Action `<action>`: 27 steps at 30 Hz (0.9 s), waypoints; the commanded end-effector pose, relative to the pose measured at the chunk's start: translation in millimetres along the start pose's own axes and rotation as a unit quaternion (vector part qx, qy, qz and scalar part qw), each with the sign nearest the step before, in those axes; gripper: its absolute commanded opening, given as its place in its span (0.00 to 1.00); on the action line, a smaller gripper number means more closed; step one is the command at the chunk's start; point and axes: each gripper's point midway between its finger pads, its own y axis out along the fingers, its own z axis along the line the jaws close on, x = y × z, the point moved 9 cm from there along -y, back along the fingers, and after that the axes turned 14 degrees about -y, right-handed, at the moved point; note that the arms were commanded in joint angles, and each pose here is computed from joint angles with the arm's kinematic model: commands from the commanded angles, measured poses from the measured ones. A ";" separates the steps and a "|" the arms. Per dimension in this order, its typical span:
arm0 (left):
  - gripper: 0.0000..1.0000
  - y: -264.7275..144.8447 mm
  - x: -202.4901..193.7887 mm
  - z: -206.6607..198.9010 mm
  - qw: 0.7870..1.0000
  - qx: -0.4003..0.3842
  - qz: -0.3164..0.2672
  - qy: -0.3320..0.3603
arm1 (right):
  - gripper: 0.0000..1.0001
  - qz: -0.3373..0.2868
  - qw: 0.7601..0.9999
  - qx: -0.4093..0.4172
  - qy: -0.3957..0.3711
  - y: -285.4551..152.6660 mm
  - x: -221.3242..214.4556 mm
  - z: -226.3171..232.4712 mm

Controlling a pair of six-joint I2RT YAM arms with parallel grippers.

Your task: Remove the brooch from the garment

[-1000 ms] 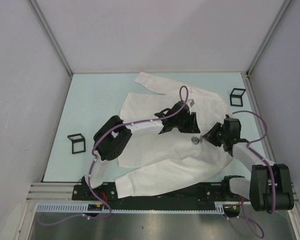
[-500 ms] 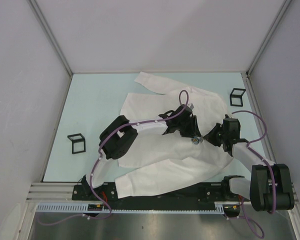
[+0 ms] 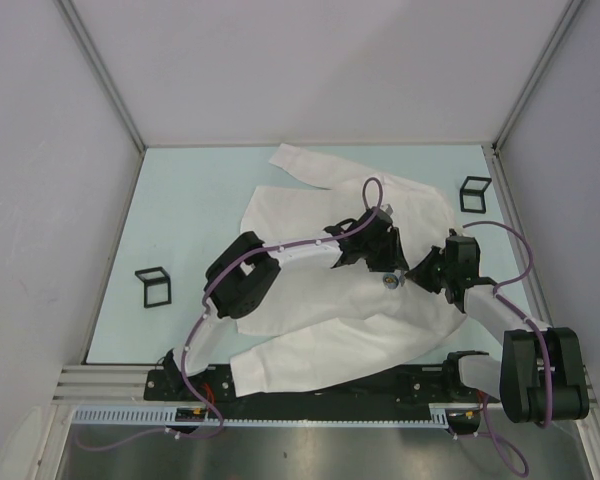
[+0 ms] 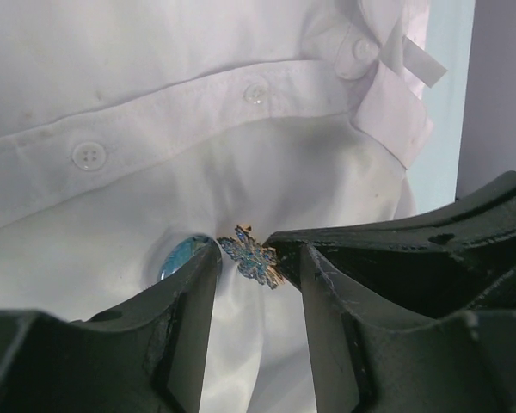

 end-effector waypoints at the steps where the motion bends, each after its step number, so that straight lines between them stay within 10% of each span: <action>1: 0.48 2.1 1.4 -8.2 1.000 0.005 -0.011 -0.008 | 0.02 -0.032 0.999 0.021 -0.007 -3.9 14.2 9.8; 12: 0.46 11.3 -1.9 -8.7 1.000 0.011 -0.008 0.003 | 0.02 -0.025 0.999 0.027 -0.009 -2.0 12.0 11.4; 27: 0.16 1.8 -4.8 -6.6 0.999 -0.013 -0.011 0.049 | 0.06 -0.027 0.999 -0.001 -0.017 -2.4 11.1 5.4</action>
